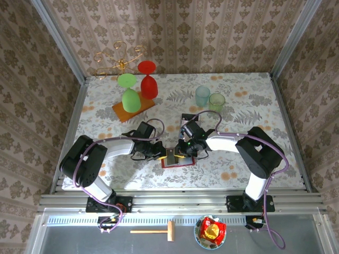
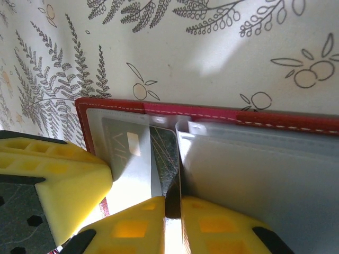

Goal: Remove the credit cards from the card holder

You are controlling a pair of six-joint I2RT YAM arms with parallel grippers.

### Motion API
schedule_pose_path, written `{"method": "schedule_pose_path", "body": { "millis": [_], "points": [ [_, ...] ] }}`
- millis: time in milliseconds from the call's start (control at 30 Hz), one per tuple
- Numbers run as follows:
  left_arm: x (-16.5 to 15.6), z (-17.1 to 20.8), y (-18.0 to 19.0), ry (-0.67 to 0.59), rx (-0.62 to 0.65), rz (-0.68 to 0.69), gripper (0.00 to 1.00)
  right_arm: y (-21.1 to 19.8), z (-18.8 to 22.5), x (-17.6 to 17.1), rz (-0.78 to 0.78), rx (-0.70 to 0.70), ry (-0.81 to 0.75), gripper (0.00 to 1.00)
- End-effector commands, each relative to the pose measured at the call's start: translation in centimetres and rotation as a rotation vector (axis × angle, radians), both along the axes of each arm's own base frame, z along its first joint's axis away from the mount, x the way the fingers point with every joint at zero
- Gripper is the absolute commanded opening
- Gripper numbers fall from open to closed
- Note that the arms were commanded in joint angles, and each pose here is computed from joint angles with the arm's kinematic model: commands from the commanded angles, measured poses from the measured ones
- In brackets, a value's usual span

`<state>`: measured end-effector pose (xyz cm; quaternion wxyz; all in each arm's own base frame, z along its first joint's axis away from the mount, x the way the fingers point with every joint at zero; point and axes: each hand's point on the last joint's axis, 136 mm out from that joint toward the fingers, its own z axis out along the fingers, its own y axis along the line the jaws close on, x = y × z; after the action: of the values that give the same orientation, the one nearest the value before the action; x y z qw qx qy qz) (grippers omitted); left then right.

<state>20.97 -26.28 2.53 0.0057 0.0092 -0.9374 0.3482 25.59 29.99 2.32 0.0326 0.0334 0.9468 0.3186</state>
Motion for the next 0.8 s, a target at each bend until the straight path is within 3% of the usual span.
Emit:
{"method": "schedule_pose_path", "body": {
  "millis": [0,767],
  "points": [
    [-0.6,-0.9,0.3,0.039,0.017,0.003,0.09,-0.4,0.3,-0.1,-0.01,0.01,-0.002,0.12],
    [-0.4,-0.7,0.1,0.037,0.018,-0.002,0.09,-4.4,1.8,0.3,-0.018,-0.115,-0.078,0.09]
  ]
}}
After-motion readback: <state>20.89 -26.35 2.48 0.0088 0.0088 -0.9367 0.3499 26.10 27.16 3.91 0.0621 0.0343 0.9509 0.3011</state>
